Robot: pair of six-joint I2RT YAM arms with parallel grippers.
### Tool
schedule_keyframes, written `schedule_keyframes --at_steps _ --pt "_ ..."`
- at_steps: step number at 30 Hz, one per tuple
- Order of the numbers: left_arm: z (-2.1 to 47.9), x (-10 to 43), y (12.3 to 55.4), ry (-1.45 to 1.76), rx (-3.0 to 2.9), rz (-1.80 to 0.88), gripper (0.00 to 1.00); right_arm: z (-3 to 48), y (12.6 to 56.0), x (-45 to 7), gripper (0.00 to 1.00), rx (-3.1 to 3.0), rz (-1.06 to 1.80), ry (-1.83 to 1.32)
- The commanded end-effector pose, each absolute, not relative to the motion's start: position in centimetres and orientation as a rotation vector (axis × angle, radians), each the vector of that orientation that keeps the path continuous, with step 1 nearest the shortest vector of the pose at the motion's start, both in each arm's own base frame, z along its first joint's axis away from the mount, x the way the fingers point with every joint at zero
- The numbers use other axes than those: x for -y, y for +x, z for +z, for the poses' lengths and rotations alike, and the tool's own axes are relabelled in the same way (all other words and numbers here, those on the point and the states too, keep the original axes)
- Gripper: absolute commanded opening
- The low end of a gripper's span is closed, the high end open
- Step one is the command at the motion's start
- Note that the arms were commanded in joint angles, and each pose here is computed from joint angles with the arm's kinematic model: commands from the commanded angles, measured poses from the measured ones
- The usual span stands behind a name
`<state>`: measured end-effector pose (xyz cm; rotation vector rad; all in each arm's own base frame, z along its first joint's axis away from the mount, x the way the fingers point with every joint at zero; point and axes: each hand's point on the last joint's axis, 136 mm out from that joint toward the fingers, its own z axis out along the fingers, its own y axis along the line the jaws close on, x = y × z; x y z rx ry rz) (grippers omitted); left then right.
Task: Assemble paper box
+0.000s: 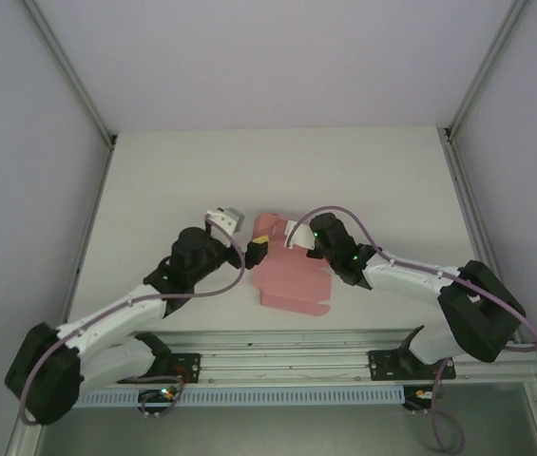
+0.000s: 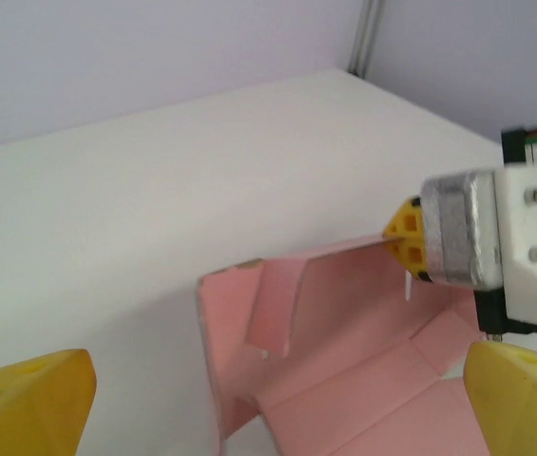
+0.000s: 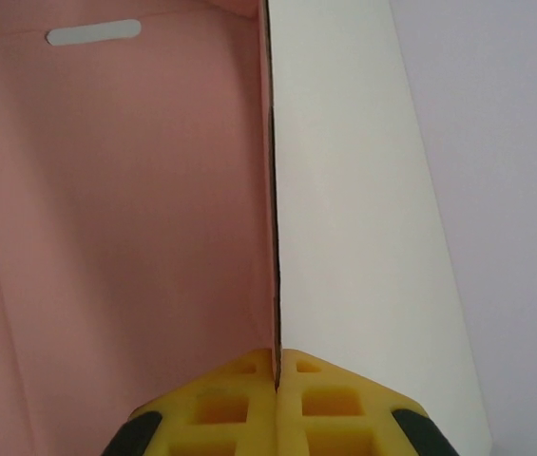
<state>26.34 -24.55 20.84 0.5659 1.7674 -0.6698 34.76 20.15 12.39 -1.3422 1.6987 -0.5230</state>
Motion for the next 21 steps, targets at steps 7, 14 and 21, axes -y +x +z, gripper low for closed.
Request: schedule_keyframes --at_steps 7,14,21 --pt "18.0 17.5 30.8 0.143 -1.981 -0.716 1.00 12.4 35.0 -20.7 0.00 -1.602 -0.617 -1.376" --pt "14.4 18.4 34.8 0.127 -2.053 -0.915 1.00 13.6 35.2 -22.0 0.00 -1.539 -0.626 -1.358" --pt "13.7 23.3 35.1 0.360 -2.016 -1.231 0.83 12.8 34.8 -22.2 0.00 -1.578 -0.603 -1.351"
